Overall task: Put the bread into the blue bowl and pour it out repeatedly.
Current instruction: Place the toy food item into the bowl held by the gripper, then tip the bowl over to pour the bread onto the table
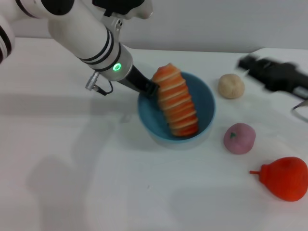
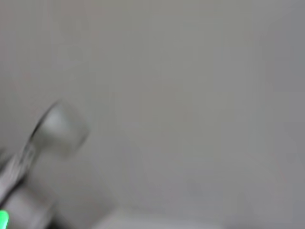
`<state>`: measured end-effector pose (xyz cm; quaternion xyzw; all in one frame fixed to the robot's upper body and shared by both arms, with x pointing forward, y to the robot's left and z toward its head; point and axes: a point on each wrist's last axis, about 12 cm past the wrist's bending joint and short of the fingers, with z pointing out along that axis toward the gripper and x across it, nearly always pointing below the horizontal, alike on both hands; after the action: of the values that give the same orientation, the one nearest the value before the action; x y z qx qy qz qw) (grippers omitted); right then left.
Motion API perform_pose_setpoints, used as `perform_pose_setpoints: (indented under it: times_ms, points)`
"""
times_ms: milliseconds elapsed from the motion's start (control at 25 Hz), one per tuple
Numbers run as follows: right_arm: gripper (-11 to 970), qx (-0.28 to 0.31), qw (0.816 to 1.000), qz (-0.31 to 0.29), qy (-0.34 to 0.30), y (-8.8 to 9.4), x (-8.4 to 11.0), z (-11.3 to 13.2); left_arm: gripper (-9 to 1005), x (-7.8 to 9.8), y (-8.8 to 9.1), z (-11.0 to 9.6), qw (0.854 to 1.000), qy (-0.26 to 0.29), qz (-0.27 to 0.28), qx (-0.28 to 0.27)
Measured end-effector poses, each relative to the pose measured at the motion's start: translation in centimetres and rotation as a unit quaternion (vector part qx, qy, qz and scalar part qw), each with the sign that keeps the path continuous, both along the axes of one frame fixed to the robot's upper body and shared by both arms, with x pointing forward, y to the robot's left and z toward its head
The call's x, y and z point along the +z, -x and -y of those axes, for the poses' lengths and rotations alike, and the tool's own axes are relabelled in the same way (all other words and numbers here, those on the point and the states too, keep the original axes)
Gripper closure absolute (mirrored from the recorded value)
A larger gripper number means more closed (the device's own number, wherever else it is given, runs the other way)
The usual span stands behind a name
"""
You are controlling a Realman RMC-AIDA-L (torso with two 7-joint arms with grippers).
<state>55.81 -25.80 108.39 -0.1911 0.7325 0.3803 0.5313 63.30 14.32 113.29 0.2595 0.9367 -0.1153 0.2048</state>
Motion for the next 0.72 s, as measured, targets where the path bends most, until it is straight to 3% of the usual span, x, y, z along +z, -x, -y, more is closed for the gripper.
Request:
perform_pose_setpoints:
  times_ms: [160,320,360,720]
  points:
    - [612,-0.091,0.990,0.023,-0.107,2.1,0.1,4.2,996,-0.3,-0.1,1.4,0.999,-0.006,0.044,-0.023]
    - [606,-0.149,0.970,0.075,-0.175,5.5,-0.7,7.3,997,-0.7,-0.1,3.3,0.994,-0.007,0.099,-0.044]
    - [604,-0.176,0.961,0.091,-0.192,7.2,-1.3,8.3,997,-0.8,-0.1,3.7,0.993,-0.003,0.108,-0.043]
    - [591,-0.235,0.945,0.088,-0.210,11.5,-3.8,9.4,997,-1.8,-0.1,6.2,0.973,0.023,0.218,-0.069]
